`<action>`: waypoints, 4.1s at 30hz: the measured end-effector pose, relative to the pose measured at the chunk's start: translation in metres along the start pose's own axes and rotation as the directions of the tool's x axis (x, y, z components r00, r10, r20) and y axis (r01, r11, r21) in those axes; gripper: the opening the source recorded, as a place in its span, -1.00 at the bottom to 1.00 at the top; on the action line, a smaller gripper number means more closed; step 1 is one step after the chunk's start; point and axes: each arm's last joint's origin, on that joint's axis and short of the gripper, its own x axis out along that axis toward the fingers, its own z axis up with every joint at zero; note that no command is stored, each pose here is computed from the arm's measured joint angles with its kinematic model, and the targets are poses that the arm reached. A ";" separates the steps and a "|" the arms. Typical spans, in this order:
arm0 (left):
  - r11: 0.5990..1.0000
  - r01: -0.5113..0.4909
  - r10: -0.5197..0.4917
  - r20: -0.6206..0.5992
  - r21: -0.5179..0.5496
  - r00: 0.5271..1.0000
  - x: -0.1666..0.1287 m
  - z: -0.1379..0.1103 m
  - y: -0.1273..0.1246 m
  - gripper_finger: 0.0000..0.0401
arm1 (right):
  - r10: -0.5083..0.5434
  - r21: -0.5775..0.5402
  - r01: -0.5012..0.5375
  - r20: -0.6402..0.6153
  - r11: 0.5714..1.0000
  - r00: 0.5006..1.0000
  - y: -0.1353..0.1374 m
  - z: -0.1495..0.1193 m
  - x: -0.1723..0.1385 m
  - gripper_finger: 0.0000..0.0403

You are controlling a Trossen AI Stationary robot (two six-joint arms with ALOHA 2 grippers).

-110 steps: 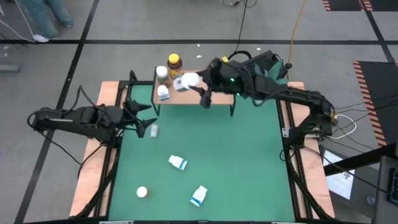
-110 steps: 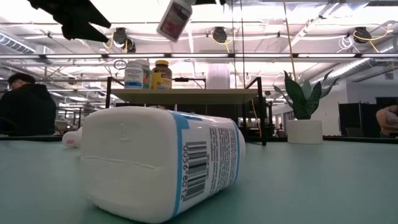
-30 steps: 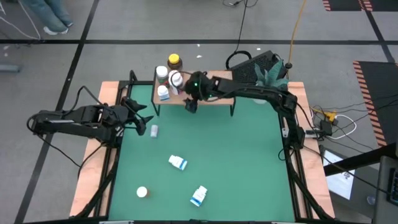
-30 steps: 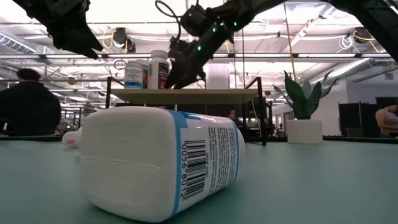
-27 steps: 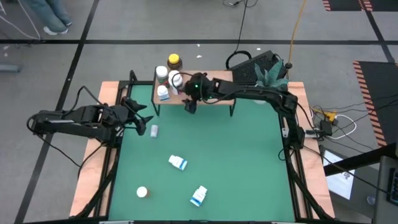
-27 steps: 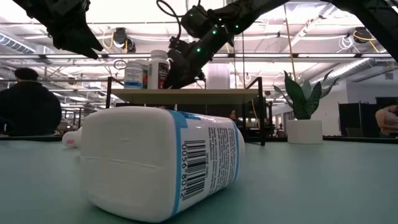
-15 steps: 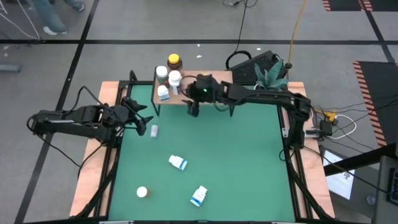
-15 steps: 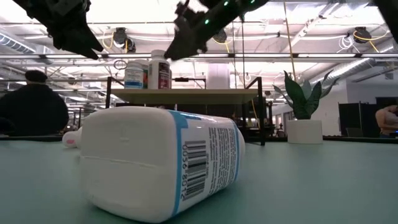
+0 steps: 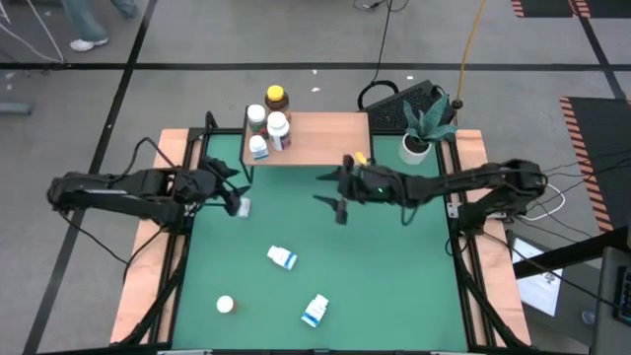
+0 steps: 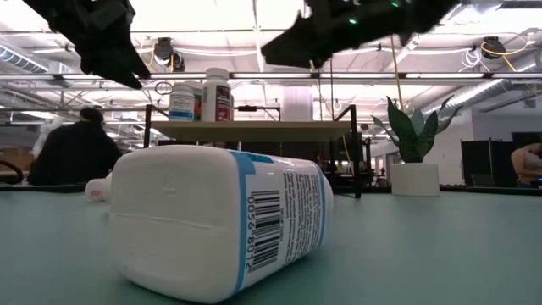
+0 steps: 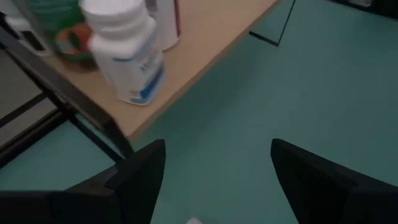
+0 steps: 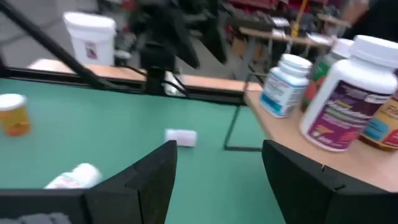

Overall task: Pick and place medicine bottles onto shelf by color
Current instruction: Put the transparent medicine bottle on the shelf

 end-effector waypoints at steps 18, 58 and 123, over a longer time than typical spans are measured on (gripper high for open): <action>0.997 -0.046 0.053 -0.125 0.061 0.991 0.040 -0.010 -0.017 0.45 | 0.332 -0.056 -0.328 0.149 0.943 0.931 0.057 -0.045 -0.030 0.14; 0.949 -0.292 0.188 -0.533 -0.117 0.825 0.091 -0.095 -0.001 0.45 | 0.099 0.053 -0.103 0.075 0.993 0.992 0.043 -0.057 -0.021 0.14; 0.564 0.199 -0.358 0.020 0.801 0.934 0.048 -0.076 -0.118 -0.24 | 0.438 0.514 -0.419 0.090 0.749 0.894 0.061 -0.073 0.090 0.31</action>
